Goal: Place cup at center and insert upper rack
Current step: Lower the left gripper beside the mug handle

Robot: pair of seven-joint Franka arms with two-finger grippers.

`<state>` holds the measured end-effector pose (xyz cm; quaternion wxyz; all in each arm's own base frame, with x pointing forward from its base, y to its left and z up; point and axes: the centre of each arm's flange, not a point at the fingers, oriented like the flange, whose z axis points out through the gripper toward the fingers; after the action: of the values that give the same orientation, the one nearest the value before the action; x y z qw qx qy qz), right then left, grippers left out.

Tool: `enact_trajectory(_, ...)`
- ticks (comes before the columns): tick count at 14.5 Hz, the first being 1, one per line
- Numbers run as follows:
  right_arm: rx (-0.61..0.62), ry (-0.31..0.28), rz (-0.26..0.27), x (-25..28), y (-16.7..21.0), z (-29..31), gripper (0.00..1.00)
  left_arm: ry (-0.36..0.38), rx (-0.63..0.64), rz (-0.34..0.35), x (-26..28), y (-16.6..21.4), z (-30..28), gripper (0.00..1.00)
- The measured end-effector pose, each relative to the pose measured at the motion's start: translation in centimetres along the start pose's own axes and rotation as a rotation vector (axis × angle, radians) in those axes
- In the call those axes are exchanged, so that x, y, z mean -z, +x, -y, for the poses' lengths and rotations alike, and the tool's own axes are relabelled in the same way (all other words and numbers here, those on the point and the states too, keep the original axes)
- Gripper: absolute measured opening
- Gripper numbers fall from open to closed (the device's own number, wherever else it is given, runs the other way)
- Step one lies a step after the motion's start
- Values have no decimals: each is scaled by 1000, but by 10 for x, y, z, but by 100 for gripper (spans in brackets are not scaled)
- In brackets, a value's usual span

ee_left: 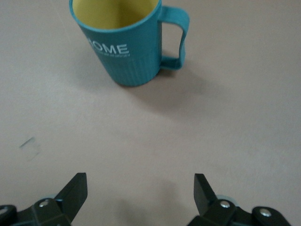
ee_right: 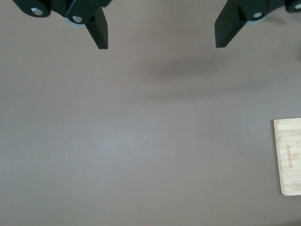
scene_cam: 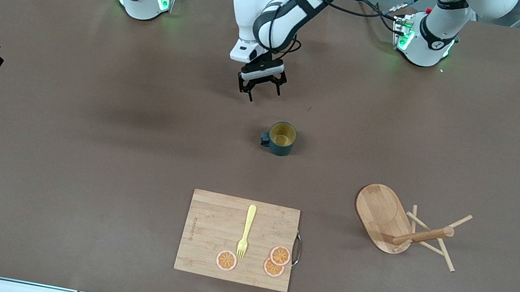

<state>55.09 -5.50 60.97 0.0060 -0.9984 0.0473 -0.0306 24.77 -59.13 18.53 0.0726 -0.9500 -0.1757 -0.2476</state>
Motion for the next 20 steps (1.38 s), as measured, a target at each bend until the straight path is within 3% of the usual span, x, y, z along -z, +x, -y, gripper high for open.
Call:
enact_trajectory(5, 22, 0, 0, 0, -7, 3, 100, -34, -2, -99, -10, -8, -7, 100)
enact_trajectory(15, 30, 0, 15, 3, -13, 4, 100, -57, -28, -415, -23, -23, -17, 100)
enact_trajectory(20, 29, 0, 15, 4, -13, 3, 100, -33, -49, -459, -39, -39, -21, 100)
